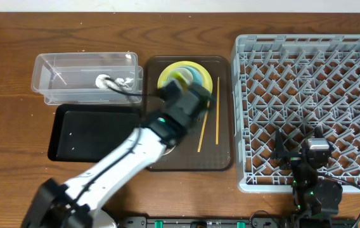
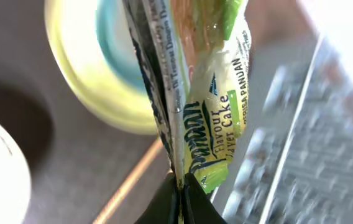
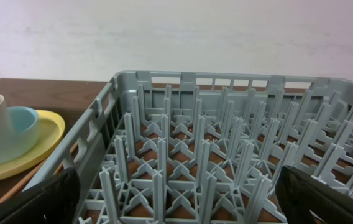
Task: Sort waste into correct bins and load items into the dishwasher rack
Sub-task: 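Lift the wrapper and carry it left toward the clear bin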
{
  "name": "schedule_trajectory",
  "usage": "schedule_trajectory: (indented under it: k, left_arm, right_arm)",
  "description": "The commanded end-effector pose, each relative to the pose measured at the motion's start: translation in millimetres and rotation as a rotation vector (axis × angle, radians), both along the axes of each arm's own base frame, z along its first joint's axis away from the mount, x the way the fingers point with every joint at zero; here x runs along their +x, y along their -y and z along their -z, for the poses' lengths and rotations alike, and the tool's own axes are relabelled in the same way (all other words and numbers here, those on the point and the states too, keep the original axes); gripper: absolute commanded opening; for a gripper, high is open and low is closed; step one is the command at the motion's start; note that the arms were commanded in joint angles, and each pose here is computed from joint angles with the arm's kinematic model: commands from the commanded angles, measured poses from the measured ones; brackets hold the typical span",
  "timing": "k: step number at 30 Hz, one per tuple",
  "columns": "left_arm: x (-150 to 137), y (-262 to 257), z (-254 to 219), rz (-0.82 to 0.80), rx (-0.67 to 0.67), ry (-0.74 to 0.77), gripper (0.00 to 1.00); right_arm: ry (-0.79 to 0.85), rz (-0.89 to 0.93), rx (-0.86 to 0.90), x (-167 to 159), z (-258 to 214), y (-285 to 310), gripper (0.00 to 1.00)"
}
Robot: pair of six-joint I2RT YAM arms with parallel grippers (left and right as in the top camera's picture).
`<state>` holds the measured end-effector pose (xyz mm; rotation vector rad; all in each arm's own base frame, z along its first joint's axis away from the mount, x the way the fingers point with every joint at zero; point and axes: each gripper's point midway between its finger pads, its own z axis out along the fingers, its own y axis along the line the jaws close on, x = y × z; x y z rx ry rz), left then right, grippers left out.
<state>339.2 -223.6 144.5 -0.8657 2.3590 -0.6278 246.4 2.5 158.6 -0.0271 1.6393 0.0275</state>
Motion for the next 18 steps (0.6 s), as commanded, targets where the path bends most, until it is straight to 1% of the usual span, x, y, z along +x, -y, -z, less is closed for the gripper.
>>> schedule_trajectory:
  k: [1,5,8,14,18]
  left_arm:
    - [24.2,-48.3,-19.2,-0.117,0.004,0.061,0.06]
    - [49.6,-105.6,-28.9,-0.27,-0.008,0.093,0.06]
    - [62.9,-148.8,-31.1,-0.368,0.004,0.109,0.06]
    - [71.6,-217.9,-31.0,-0.524,0.027,0.115,0.07]
    - [79.5,-242.2,-27.9,-0.555,0.056,0.129,0.07]
  right_arm:
    - [0.001,0.003,0.011,-0.3,0.2,1.2,0.99]
    - [0.001,0.003,0.011,-0.3,0.2,1.2,0.99]
    - [0.001,0.003,0.011,-0.3,0.2,1.2,0.99]
    - [0.001,0.003,0.01,-0.3,0.2,1.2,0.99]
    - [0.001,0.003,0.011,-0.3,0.2,1.2,0.99]
